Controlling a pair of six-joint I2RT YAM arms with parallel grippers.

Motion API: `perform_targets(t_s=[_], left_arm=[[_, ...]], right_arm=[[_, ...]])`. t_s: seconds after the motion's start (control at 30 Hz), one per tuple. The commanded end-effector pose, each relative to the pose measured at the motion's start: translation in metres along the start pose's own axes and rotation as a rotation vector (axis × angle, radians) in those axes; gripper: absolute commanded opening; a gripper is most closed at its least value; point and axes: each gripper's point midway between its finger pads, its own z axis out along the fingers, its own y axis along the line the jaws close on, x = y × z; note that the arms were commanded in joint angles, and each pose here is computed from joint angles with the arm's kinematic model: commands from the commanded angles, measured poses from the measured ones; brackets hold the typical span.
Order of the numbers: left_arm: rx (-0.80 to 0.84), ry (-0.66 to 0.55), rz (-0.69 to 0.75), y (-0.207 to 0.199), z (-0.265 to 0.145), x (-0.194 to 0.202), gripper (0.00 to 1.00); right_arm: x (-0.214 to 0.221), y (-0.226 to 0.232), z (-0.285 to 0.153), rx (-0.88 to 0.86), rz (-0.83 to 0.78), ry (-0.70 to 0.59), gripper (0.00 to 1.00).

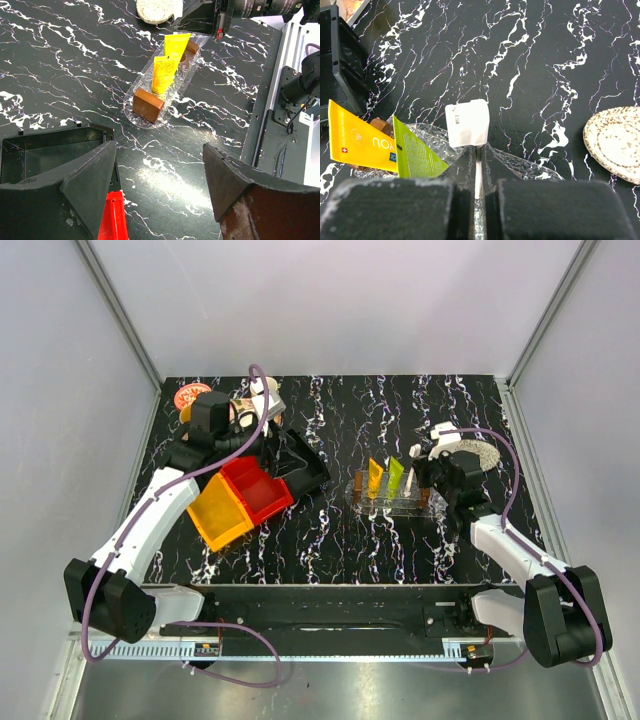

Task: Prepare toiletry sets of a toothbrush and toothpaste on the tray

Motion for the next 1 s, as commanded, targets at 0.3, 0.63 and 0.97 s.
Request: perform_targets(t_s=[0.3, 0.63, 0.97], left_arm=[[0.023, -0.034, 0.043, -0.0017, -0.0030, -0.0092, 0.74], [0.024, -0.029, 0.040, -0.0018, -0.0039, -0.0074, 0.74], [0.026, -0.029, 0.040, -0.0013, -0.0042, -0.0068, 0.74]], right_arm=[[-0.0088, -0.0039, 0.0022, 0.004, -0.018, -0.046, 0.11], [-0.0084, -0.0066, 0.0023, 0.011, -0.018, -0.045, 0.18], [-0.0107, -0.0085, 0.0018, 0.017, -0.017, -0.051, 0.23]])
